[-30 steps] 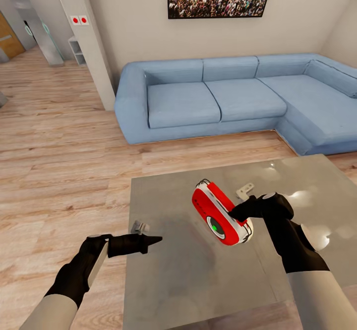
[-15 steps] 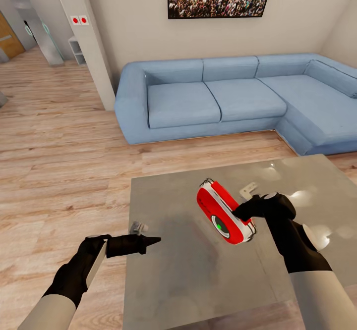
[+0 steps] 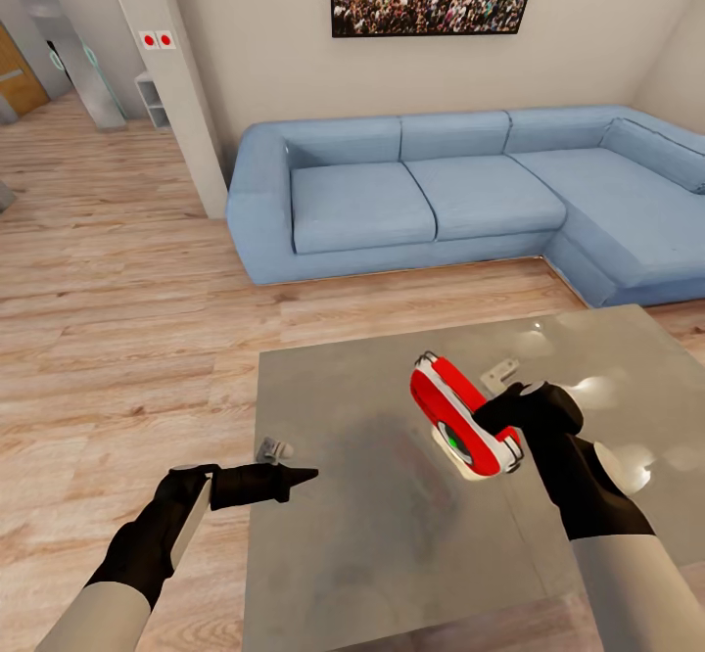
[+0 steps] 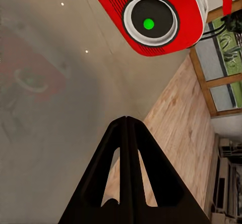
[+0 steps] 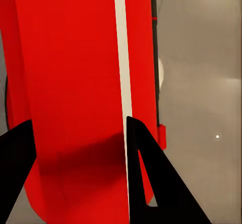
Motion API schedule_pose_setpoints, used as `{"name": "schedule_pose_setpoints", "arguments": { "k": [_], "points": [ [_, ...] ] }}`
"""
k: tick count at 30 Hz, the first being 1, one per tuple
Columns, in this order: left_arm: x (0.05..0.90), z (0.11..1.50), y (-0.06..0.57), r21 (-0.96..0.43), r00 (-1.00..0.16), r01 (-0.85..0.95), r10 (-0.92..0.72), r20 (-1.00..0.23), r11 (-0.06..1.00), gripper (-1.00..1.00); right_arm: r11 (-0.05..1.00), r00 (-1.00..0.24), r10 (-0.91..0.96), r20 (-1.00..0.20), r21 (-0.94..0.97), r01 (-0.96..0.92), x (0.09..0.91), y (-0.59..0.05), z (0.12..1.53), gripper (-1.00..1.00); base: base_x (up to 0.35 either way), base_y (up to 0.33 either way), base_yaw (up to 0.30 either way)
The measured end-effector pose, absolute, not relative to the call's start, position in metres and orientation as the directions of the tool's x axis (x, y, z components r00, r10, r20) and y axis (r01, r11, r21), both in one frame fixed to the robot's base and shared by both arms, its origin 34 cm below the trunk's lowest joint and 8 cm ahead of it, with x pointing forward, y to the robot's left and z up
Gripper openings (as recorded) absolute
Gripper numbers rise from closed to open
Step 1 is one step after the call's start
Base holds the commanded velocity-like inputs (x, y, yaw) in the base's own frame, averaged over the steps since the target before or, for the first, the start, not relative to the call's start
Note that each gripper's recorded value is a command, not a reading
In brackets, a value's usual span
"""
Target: Turn on the radio receiver that's on the table in the living room.
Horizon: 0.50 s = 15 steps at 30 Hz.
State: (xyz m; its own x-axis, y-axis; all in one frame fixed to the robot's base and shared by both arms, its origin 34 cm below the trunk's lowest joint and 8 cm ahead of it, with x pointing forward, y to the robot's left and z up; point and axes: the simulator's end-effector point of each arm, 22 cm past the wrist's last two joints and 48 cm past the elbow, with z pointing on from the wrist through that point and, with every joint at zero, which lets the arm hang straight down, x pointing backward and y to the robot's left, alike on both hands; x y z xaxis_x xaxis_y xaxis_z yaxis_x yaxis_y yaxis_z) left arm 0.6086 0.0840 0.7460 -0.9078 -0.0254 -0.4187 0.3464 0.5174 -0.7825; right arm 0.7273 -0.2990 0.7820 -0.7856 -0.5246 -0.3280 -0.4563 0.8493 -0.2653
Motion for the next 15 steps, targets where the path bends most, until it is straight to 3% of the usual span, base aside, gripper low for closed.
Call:
{"name": "schedule_pose_setpoints", "arguments": {
  "k": [15],
  "points": [
    [0.605, 0.741, 0.084, -0.788, -0.915, 0.333, -0.027, -0.404, 0.518, -1.00, 0.861, -0.835, -0.503, -0.224, -0.211, -0.462, 0.698, -0.305, 0.743, -1.00, 0.000, 0.000, 0.000]
  ]
}}
